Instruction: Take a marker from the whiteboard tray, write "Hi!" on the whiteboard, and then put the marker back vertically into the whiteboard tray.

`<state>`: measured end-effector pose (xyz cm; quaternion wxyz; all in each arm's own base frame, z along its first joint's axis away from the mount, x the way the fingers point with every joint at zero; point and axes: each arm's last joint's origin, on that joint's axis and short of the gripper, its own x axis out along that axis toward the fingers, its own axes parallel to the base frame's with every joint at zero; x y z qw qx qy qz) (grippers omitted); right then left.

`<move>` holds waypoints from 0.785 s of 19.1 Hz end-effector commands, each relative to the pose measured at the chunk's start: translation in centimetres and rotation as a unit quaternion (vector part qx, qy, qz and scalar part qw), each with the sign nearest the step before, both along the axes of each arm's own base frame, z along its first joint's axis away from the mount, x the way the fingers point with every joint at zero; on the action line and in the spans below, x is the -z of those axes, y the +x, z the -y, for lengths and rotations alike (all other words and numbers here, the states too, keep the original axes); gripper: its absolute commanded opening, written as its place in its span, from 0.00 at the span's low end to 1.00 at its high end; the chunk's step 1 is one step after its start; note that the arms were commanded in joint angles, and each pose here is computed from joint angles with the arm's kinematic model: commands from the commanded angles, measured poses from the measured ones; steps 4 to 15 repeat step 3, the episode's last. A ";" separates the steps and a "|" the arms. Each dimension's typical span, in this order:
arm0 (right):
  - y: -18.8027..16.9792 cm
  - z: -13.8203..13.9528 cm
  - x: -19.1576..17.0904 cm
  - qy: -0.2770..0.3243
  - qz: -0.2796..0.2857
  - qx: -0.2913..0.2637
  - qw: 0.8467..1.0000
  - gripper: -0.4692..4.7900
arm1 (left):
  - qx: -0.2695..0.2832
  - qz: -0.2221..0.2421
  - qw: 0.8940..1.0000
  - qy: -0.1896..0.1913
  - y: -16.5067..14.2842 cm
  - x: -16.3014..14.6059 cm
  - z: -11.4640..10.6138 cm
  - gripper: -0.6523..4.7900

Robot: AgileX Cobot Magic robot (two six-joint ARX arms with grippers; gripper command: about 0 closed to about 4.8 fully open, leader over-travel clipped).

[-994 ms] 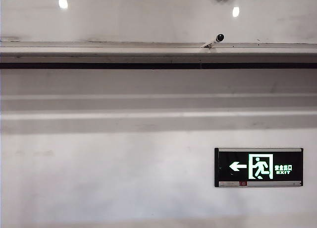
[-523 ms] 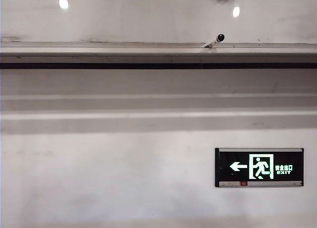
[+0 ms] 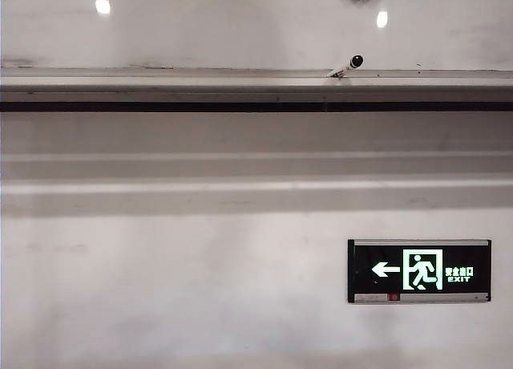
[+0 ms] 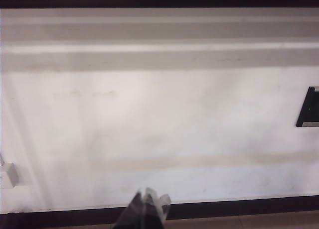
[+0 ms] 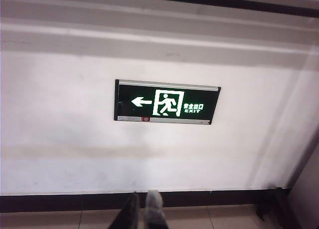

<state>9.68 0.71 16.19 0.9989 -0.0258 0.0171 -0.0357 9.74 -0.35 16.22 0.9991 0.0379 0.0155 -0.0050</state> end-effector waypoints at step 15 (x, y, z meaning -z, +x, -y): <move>0.0 0.0 -0.2 0.001 0.008 0.000 1.000 0.14 | -0.002 0.007 1.000 0.000 0.0 -0.1 0.0 0.11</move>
